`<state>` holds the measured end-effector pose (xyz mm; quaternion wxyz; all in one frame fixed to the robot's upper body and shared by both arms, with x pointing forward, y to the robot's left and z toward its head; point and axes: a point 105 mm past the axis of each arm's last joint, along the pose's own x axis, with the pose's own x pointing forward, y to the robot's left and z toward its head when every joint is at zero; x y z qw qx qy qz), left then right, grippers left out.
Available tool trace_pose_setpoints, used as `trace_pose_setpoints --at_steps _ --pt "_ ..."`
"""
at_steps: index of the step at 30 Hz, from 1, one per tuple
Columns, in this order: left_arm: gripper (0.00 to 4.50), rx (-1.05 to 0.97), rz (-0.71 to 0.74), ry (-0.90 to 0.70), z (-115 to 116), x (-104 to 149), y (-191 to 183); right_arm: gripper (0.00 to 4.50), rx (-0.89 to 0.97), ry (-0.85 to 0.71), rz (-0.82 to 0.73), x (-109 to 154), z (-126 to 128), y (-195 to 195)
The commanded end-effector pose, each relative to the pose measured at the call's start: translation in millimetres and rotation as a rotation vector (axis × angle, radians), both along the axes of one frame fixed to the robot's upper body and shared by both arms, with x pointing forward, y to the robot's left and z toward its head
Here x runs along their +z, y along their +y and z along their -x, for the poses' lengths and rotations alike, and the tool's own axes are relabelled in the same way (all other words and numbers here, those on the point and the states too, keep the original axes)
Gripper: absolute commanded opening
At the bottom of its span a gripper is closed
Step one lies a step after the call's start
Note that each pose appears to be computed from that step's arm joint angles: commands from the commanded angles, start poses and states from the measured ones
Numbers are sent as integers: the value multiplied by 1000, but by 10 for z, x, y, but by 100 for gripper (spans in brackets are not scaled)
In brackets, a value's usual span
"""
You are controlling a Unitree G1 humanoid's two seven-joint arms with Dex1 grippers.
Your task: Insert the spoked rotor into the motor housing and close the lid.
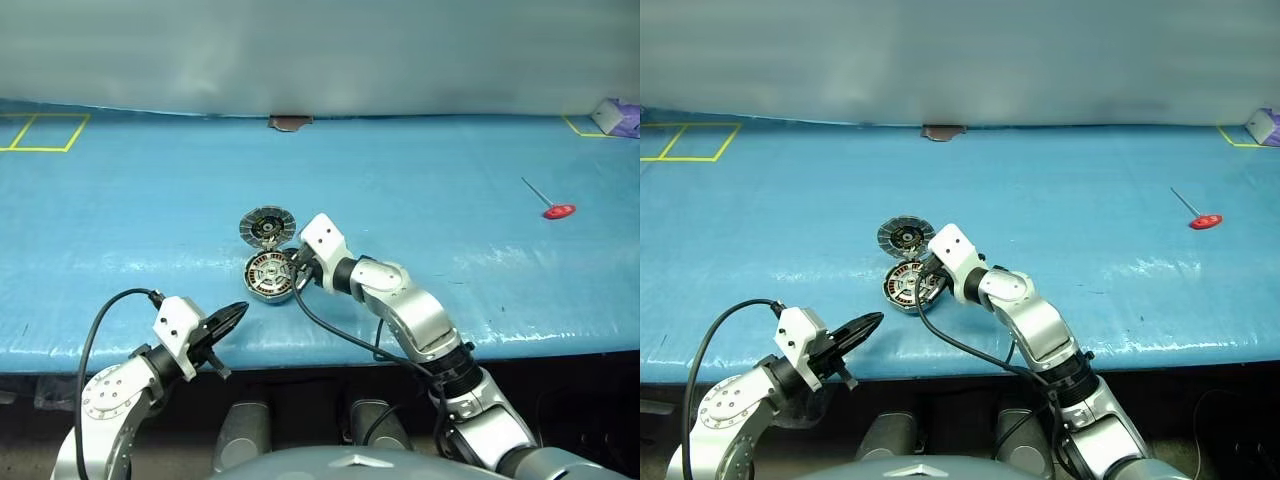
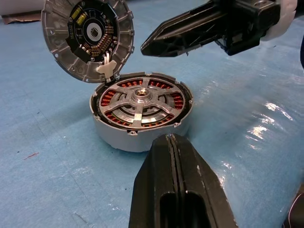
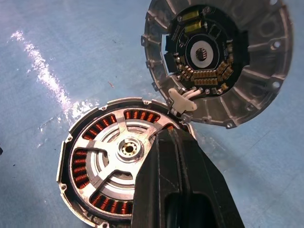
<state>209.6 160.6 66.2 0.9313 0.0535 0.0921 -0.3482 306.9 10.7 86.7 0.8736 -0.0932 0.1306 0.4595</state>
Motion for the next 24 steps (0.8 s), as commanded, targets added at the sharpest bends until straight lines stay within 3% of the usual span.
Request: trace_pose_setpoints --at_steps 1,10,20,24 --pt "2 -18 7 -15 7 57 3 0 47 -24 -10 25 29 112" --pt "2 -39 5 16 -19 33 33 0 73 -69 -102 241 74 301" --pt "2 -52 -5 20 -63 36 35 0 83 35 8 -193 151 350" --pt "2 -67 -22 46 -113 59 99 0 71 9 -56 -34 158 327"
